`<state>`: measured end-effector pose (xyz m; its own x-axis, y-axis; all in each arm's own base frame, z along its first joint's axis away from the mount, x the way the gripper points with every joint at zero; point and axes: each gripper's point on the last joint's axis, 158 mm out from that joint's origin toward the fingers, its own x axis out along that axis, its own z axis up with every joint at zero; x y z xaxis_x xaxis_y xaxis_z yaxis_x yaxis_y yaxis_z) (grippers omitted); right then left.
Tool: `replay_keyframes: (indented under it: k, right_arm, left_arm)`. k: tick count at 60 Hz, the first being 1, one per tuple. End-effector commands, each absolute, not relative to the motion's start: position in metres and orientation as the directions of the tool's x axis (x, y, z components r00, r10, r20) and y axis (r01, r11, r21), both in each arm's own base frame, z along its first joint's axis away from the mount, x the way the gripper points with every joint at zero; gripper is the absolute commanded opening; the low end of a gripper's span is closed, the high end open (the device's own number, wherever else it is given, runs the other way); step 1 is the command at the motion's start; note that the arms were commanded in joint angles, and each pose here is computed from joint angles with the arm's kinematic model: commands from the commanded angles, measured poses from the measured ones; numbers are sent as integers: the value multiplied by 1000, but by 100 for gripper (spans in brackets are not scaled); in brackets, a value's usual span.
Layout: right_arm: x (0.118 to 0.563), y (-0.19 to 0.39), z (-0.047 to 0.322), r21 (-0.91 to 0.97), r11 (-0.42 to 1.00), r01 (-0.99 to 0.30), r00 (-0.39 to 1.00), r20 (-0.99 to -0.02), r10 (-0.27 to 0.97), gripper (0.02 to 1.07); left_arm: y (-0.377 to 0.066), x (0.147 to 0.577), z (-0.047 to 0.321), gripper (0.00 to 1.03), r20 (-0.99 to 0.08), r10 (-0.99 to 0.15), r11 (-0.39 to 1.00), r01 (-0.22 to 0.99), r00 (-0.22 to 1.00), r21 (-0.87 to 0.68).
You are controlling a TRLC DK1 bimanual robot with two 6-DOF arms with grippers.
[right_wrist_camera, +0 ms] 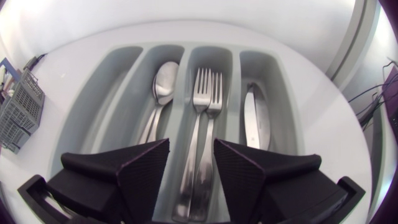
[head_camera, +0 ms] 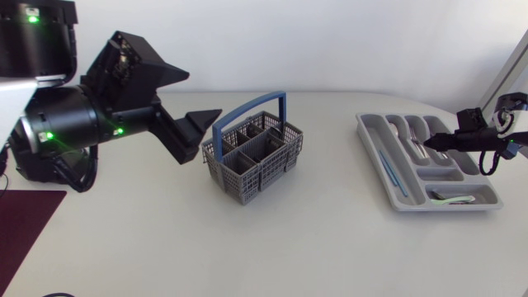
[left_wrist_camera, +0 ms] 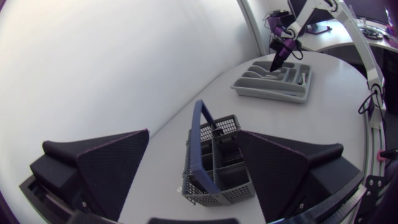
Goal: Unload the cutlery basket into the drawer organizer.
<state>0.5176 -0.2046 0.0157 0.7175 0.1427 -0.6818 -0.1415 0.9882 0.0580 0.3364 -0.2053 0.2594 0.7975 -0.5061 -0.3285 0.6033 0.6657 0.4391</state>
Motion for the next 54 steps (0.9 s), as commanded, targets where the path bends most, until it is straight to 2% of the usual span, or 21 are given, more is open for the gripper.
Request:
replay_keyframes:
  k: [1, 19, 36, 54]
  right_arm:
    - [515, -183, 49, -10, 985, -170, 754, -646, 123, 70]
    - [484, -85, 90, -58, 955, -291, 778, -594, 202, 71]
    - [464, 28, 101, -92, 903, -419, 756, -587, 291, 71]
    - [464, 127, 107, -82, 853, -515, 714, -592, 374, 71]
  left_arm:
    - [-187, 337, 255, 98, -321, -472, 723, 569, 821, 392]
    - [-157, 337, 219, 98, -369, -404, 779, 526, 837, 341]
    - [-139, 339, 183, 98, -408, -368, 794, 511, 835, 329]
    - [-131, 340, 151, 98, -460, -364, 797, 527, 810, 296]
